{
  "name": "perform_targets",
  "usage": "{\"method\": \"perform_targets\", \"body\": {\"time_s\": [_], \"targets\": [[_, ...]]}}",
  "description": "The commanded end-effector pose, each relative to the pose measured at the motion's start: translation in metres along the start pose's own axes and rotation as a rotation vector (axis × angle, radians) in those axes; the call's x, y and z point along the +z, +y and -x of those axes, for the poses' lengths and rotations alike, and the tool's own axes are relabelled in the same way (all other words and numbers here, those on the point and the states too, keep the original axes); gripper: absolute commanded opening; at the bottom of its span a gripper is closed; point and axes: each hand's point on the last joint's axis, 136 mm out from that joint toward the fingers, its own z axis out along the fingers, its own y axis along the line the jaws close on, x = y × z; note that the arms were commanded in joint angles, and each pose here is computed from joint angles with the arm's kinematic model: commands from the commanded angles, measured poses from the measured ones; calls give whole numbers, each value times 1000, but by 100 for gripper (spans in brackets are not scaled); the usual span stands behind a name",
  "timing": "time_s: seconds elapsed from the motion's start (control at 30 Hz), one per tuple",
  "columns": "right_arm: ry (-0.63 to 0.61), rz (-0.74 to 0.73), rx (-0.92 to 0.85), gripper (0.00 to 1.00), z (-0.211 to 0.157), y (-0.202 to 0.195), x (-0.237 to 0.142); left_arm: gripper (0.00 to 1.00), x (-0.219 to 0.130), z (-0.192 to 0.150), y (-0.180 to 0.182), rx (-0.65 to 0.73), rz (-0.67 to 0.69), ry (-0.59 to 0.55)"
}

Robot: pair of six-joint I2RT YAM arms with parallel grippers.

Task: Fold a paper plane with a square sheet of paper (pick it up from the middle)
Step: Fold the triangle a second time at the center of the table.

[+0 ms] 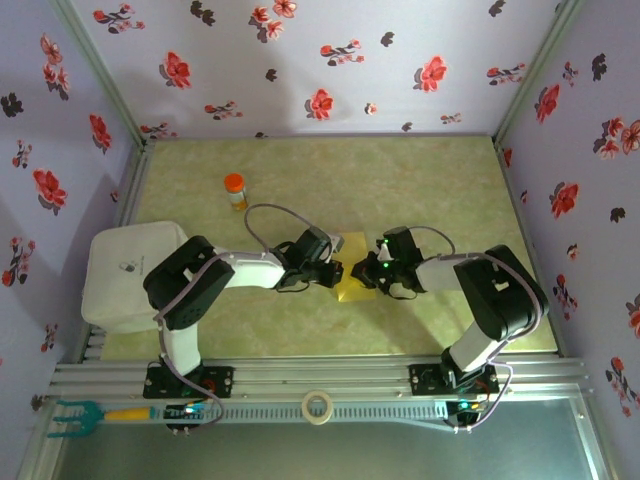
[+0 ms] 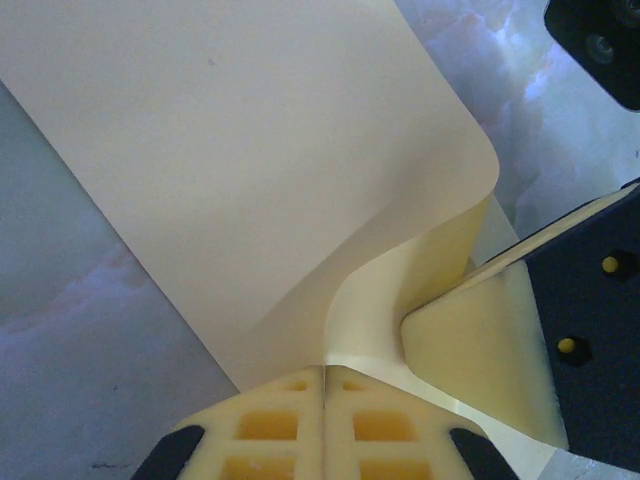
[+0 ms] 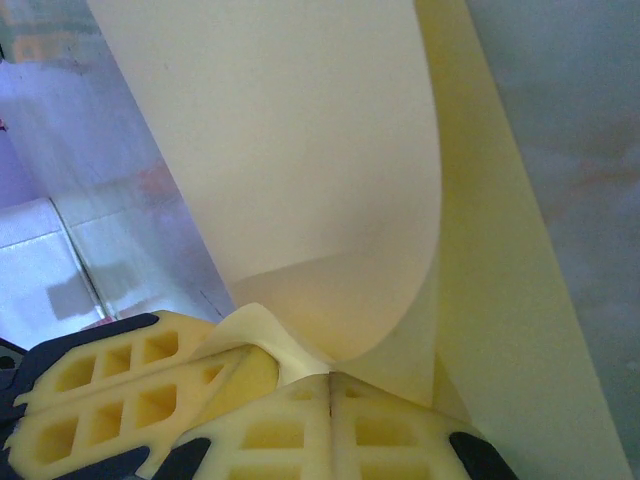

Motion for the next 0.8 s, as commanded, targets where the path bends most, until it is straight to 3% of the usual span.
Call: {"method": "perform_targets", "body": {"time_s": [0.0,0.3,0.6,0.77], "targets": [[-14,25,1,0,6,10,-9,0,9,-26,18,-39,49,92],[-34,8,-28,0,25,12,-20,0,9,-27,17,-39,47,104],[-42,-123,52,0,27,-37,-10,0,9,-28,17,-35,50,115],[-46,-46,23,0,34,-10,-18,0,9,-31,19,-32,55,124]]}}
